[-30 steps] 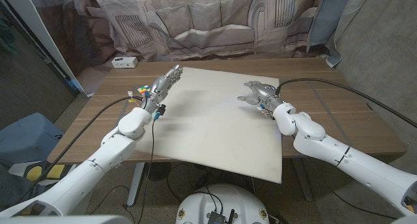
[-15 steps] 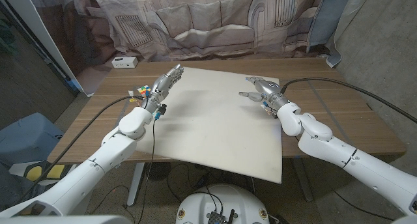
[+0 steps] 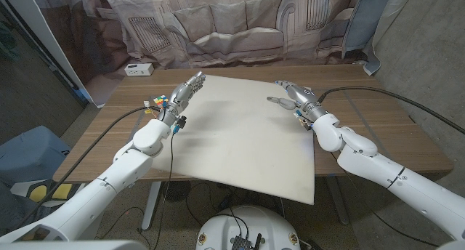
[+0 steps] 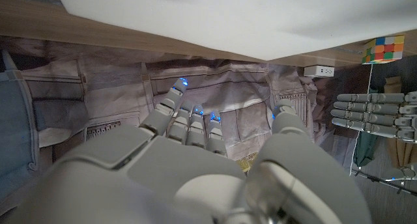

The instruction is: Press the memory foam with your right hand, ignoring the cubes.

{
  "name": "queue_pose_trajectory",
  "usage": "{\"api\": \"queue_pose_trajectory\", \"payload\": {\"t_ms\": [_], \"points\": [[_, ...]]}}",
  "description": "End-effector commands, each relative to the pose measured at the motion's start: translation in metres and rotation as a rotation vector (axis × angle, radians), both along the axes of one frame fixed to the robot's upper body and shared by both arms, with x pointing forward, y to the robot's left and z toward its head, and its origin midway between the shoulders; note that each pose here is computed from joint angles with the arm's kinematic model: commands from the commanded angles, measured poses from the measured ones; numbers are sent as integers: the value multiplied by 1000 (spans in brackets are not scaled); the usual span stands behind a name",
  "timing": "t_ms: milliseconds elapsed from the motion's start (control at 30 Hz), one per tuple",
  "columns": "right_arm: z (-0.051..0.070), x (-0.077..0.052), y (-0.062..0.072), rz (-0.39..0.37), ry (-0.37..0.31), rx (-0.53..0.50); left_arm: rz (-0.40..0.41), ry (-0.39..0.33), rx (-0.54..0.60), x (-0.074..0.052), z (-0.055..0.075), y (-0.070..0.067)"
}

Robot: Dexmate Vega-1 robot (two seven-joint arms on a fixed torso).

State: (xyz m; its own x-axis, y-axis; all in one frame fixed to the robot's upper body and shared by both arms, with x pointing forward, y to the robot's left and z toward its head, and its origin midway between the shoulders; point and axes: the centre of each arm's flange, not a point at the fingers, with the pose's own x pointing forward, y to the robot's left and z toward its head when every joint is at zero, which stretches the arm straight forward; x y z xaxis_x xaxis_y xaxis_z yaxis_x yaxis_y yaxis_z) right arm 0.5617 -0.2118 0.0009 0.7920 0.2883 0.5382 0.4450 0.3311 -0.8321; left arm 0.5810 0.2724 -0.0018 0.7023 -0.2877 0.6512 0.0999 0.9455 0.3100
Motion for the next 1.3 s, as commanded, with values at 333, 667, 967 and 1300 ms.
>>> {"api": "queue_pose_trajectory", "payload": {"t_ms": [333, 667, 967, 1300], "points": [[4, -1, -18, 196, 3, 204, 2, -5, 4, 3, 4, -3], [5, 1, -25, 287, 2, 343, 4, -3, 5, 3, 5, 1], [4, 1, -34, 339, 23, 434, -1, 0, 3, 4, 5, 2], [-2, 7, -48, 404, 63, 554, -9, 2, 13, 6, 7, 2]]}}
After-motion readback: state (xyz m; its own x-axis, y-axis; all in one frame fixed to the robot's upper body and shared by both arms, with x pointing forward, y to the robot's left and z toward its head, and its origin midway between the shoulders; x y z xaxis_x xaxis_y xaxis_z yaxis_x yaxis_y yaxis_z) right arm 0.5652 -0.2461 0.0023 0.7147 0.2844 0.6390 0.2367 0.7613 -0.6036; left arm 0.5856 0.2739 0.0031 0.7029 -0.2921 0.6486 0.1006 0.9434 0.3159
